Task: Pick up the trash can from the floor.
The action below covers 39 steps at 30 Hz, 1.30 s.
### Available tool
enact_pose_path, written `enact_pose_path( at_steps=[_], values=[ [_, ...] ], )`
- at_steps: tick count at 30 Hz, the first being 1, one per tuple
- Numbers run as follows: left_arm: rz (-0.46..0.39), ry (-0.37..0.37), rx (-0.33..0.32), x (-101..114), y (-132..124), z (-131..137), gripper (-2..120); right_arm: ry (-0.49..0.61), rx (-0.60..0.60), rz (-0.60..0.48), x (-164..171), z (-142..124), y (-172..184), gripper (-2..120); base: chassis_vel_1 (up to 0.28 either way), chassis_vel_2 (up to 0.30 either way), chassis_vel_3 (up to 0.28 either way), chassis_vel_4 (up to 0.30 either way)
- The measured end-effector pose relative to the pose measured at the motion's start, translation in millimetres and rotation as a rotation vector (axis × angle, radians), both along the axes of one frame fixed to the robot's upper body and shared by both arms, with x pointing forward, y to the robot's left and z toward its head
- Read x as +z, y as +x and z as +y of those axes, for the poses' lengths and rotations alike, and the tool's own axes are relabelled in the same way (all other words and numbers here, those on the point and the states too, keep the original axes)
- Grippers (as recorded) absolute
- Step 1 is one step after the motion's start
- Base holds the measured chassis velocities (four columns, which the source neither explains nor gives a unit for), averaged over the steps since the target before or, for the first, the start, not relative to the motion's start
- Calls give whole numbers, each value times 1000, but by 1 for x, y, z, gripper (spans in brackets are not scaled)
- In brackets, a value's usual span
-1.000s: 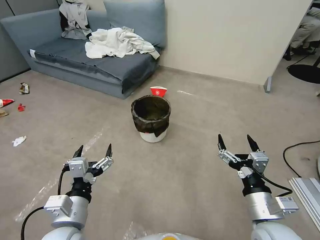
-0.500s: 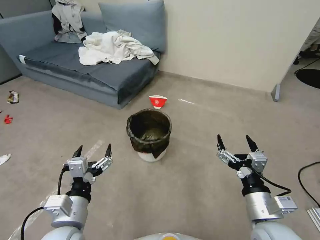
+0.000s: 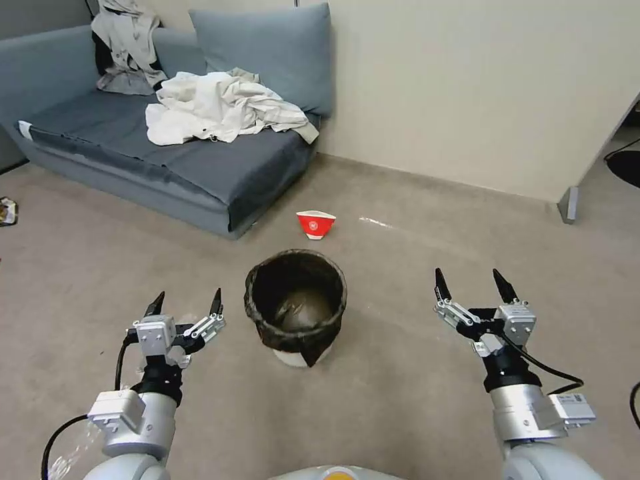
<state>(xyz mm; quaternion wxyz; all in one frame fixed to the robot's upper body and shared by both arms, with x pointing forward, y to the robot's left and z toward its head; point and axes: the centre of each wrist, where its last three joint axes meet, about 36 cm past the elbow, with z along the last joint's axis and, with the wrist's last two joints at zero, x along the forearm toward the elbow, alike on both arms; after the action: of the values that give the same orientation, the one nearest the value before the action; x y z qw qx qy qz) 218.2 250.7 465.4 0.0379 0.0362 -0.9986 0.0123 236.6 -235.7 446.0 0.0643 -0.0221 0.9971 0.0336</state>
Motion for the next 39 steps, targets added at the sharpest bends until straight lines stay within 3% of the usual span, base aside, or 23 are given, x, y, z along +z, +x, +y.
enact_pose_path(
  at_steps=[8,17,29,39],
  values=[
    [-1,2,12,-3,4,1,100,-11,-2,-23,-4,0,0,100,-24,24,24,-20],
    [89,-86,17,-2,19,0,100,-17,-3,-20,-6,0,-3,100,0,0,0,0],
    [248,-186,-69,-10,53,6,100,-26,-4,-11,-6,-1,-4,100,0,0,0,0],
    [382,-236,-140,-32,103,16,100,-32,-24,18,-8,-3,-5,100,0,0,0,0]
  ],
)
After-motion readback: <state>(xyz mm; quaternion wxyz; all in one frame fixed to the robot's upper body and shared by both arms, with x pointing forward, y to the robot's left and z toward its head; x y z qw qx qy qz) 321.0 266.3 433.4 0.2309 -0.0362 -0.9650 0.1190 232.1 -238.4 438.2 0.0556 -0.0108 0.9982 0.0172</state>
